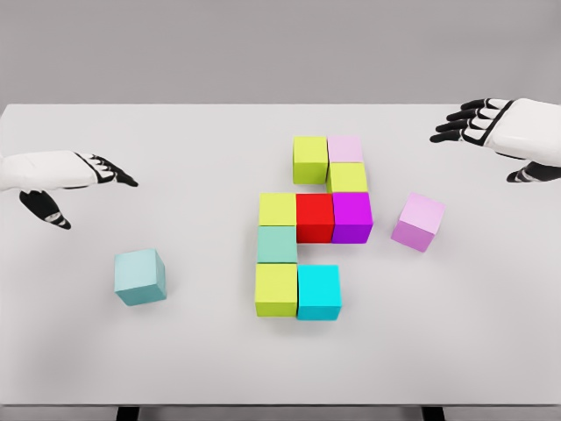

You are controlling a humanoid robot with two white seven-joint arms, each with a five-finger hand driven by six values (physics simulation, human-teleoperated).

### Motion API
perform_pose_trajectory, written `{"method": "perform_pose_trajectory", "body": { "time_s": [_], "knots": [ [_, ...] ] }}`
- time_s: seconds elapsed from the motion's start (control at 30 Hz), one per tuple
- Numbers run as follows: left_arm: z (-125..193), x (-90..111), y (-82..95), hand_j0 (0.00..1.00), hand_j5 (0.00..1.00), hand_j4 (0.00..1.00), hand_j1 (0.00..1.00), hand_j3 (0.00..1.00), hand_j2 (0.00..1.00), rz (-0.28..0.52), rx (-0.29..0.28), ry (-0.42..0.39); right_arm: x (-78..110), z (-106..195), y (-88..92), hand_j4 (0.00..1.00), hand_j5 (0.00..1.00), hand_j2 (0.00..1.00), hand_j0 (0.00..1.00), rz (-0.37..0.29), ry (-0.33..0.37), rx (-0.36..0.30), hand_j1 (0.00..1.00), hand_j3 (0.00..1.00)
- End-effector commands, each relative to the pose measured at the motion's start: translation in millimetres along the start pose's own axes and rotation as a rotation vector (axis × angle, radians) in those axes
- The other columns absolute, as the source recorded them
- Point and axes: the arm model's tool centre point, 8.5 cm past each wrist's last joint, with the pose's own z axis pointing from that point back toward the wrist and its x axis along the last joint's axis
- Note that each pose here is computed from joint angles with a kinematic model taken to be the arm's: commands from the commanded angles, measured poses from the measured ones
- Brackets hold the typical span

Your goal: Assemble the squares on the desktop into the number 2

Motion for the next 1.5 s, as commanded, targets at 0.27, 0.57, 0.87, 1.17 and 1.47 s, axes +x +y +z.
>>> {"method": "perform_pose_trajectory", "body": {
  "time_s": [0.27,0.57,0.87,1.17,1.47],
  "knots": [
    [-12.9,27.1,-12.2,1.00,1.00,1.00,1.00,1.00,1.00,-0.144,-0.099,-0.027,5.0,-15.5,31.0,1.00,1.00,1.00,1.00,-0.045,-0.046,0.115,1.00,1.00],
    [-25.3,73.9,-22.4,1.00,1.00,1.00,1.00,1.00,1.00,-0.239,-0.159,-0.152,29.2,-59.6,45.6,1.00,1.00,1.00,1.00,-0.050,-0.150,0.132,1.00,1.00],
    [-28.5,89.0,-29.6,1.00,1.00,1.00,1.00,1.00,1.00,-0.260,-0.173,-0.191,34.0,-69.6,57.9,1.00,1.00,1.00,1.00,0.002,-0.144,0.185,1.00,1.00],
    [-30.1,91.9,-22.4,1.00,1.00,1.00,1.00,1.00,1.00,-0.277,-0.154,-0.195,35.4,-74.4,67.3,1.00,1.00,1.00,1.00,0.044,-0.132,0.229,1.00,1.00],
    [-28.4,110.5,-19.5,1.00,1.00,1.00,1.00,1.00,1.00,-0.316,-0.150,-0.239,24.7,-75.3,68.5,1.00,1.00,1.00,1.00,0.034,-0.103,0.232,1.00,1.00]
  ]
}}
